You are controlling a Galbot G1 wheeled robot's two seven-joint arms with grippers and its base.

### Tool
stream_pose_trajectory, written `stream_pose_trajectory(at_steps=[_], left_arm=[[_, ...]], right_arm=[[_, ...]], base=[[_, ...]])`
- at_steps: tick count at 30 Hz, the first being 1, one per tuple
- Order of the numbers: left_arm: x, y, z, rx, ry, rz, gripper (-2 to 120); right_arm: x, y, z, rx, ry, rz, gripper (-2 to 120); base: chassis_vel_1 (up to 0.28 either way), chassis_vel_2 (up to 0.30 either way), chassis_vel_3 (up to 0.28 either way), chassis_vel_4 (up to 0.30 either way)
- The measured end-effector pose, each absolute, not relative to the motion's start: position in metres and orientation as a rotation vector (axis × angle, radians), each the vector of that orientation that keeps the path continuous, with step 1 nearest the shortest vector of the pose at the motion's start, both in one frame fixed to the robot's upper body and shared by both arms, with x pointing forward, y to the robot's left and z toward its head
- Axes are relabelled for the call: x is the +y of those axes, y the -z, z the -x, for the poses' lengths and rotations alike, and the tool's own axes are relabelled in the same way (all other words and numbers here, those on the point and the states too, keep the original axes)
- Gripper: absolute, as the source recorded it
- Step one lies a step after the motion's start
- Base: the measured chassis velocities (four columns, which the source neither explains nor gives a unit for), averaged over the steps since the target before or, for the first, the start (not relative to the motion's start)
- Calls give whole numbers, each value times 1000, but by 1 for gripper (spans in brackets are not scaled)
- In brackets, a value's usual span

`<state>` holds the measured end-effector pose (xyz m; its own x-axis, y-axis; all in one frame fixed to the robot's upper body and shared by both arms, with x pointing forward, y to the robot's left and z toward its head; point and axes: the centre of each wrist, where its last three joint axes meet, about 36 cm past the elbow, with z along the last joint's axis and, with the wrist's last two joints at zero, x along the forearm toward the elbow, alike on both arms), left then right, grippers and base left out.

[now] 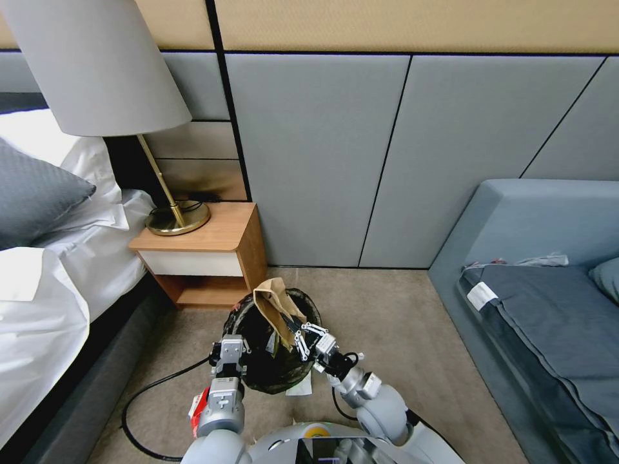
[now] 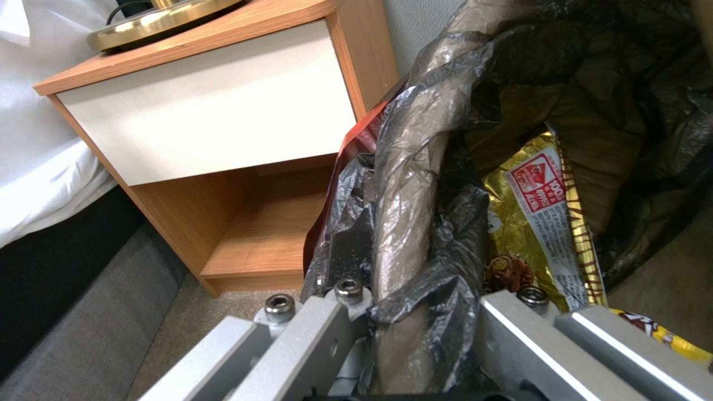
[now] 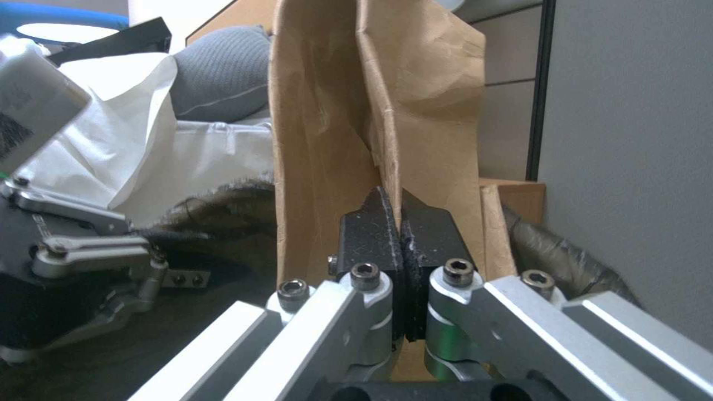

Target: Pick up the trash bin, then pick up the garbage from the floor and place it into the trash bin.

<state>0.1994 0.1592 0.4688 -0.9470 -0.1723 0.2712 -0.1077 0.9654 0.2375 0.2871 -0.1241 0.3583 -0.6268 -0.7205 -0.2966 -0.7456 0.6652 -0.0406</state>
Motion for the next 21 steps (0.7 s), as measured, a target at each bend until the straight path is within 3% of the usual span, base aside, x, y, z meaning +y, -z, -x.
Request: stream_pose_trajectory(at_steps=[12,21], left_arm=[[159,-469,-200,-2826,317,-206,1],[159,-470,-201,-2830,312,-207,1]], right_arm=[[-116,-332,-283,2646,-119,1202,1],[-116,-327,-281,2663,-107,1205,29]], base=[[0,0,0,0],[0,0,0,0]])
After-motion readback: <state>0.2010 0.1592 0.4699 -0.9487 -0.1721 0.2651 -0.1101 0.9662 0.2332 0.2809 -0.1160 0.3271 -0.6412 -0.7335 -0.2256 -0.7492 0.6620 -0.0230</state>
